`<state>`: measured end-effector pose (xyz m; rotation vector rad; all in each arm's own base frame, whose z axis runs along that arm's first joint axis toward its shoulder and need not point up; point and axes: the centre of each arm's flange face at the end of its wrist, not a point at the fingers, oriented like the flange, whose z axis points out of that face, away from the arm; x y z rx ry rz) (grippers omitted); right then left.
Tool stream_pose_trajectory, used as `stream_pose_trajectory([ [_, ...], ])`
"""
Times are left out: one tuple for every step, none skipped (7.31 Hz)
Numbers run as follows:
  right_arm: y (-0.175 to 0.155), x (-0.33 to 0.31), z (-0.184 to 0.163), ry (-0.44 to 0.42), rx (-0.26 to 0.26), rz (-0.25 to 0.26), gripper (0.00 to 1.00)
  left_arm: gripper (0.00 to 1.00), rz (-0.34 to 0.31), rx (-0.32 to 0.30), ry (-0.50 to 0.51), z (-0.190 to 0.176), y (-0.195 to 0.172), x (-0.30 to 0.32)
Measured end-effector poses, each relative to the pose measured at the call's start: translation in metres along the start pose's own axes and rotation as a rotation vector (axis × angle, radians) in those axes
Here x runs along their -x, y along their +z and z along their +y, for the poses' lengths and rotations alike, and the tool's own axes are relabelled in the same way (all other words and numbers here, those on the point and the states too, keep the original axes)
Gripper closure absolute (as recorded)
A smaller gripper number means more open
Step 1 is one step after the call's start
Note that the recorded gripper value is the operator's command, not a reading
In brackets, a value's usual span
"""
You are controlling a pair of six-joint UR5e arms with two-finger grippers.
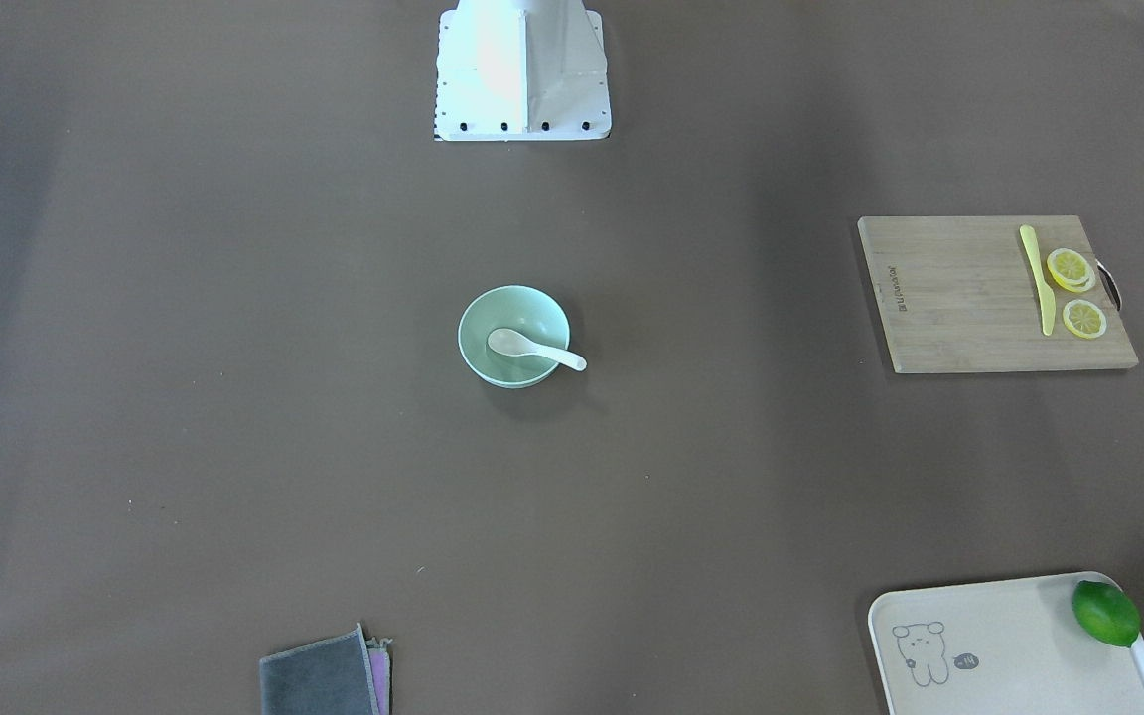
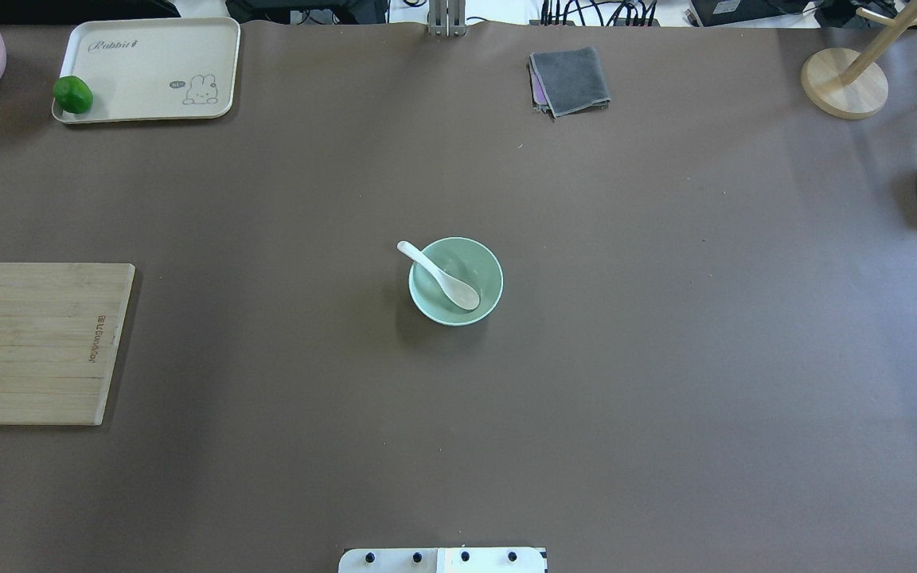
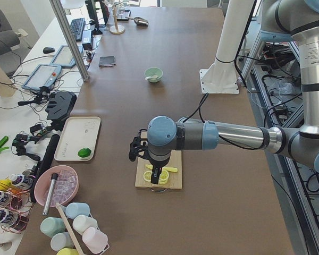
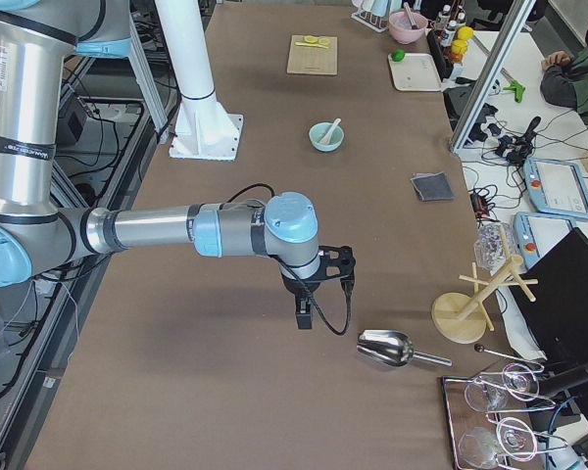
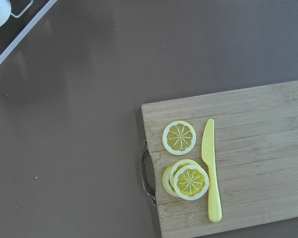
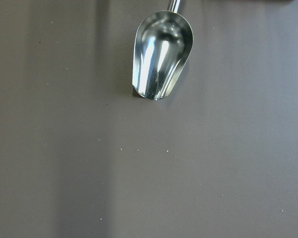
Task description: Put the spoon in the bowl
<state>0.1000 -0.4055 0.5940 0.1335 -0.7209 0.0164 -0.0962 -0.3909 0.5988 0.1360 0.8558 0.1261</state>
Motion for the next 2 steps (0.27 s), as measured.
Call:
stream_pose_trajectory([
  [0.0022, -0.0018, 0.0004, 0.004, 0.004, -0.001, 0.00, 0.02, 0.000, 0.000, 0.000, 0.0003, 0.0000, -0.0001],
  [0.0038, -0.0033, 0.0008, 0.006, 0.007, -0.001, 0.00, 0.02, 0.000, 0.000, 0.000, 0.0005, 0.0000, -0.0002],
])
